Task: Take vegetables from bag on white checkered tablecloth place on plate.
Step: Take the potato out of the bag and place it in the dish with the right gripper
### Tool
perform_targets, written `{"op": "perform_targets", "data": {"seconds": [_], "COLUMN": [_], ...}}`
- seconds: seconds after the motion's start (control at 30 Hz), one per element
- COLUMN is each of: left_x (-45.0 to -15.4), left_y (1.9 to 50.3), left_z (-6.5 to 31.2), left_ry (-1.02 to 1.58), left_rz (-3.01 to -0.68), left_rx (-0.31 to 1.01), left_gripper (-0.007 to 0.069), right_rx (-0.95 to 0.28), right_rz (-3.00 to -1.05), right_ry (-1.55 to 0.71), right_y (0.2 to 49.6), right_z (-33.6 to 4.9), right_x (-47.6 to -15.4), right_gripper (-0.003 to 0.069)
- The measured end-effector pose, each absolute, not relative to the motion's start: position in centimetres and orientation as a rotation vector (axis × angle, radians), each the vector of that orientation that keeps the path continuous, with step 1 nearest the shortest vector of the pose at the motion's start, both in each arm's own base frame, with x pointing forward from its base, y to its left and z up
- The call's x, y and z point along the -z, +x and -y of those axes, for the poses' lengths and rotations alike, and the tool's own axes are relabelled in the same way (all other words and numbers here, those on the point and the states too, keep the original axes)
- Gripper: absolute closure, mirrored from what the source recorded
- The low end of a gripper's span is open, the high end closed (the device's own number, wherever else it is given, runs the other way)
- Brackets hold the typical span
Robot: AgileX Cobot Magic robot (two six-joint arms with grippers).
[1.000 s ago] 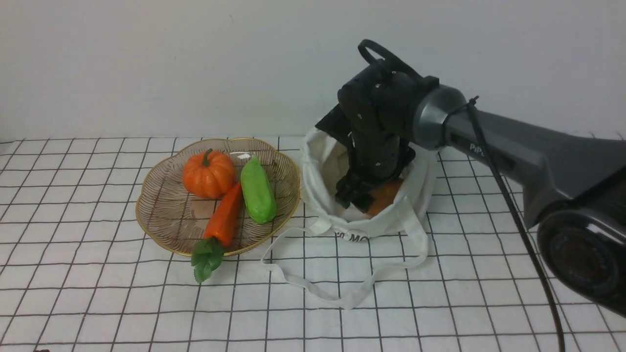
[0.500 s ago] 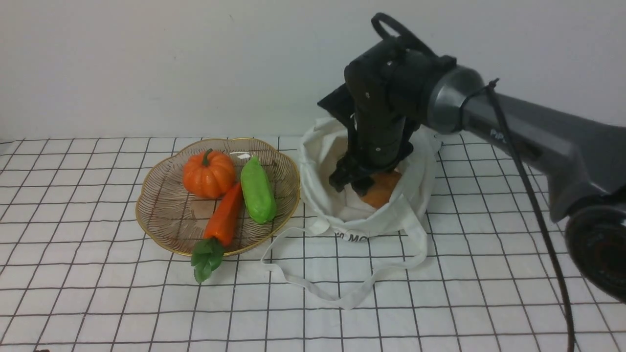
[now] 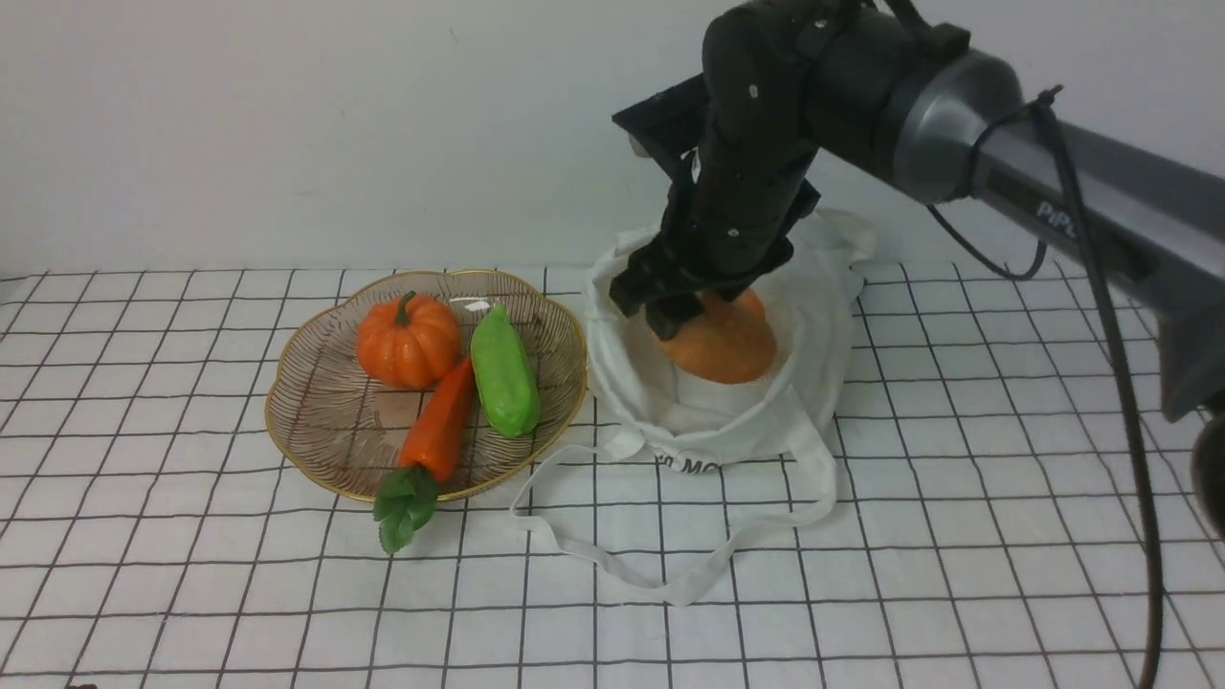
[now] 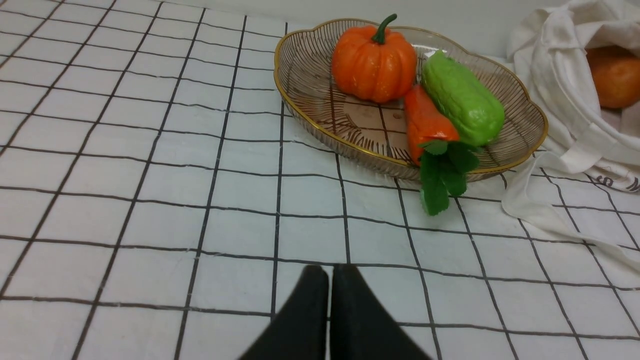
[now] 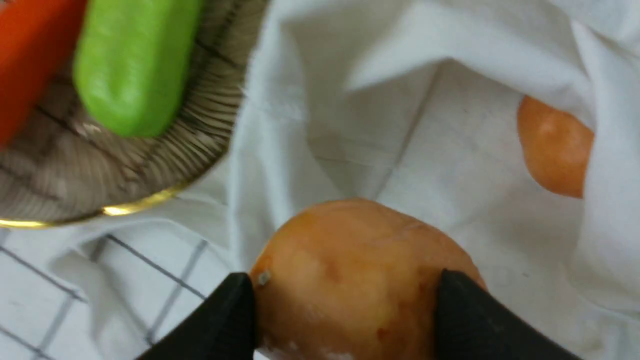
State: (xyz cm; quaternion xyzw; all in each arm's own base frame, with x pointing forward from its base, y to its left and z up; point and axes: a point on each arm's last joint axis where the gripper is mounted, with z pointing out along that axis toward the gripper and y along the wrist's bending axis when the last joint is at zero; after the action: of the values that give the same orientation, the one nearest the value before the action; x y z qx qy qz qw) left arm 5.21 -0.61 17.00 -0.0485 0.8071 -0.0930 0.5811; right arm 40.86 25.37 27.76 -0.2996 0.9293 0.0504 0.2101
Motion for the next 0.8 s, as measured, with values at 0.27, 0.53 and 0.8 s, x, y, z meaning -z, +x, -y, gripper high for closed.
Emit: {"op": "perform_targets", "data": {"seconds": [0.27, 0.53, 0.8], "left_x": [-17.0, -17.0, -17.0], "left_y": [5.2, 5.2, 5.2], "left_z": [0.6, 0.6, 0.6], "left_ry": [-0.113, -0.113, -0.113], "left_rz": [-1.886, -1.886, -1.886], "left_rx": [0.217, 0.217, 0.217], "left_gripper": [0.0633, 0.0633, 0.0633], "right_rx": [-0.558, -0.625, -0.610], "right_rz": [-2.310, -2.156, -2.151], "right_ry": [-0.836, -0.835, -0.849], "right_y": [39.1, 39.1, 39.6], "right_z": [-31.2, -36.3, -37.8], "right_x": [-31.2, -27.5, -24.2], "right_gripper": [0.0237, 0.0237, 0.0131]}}
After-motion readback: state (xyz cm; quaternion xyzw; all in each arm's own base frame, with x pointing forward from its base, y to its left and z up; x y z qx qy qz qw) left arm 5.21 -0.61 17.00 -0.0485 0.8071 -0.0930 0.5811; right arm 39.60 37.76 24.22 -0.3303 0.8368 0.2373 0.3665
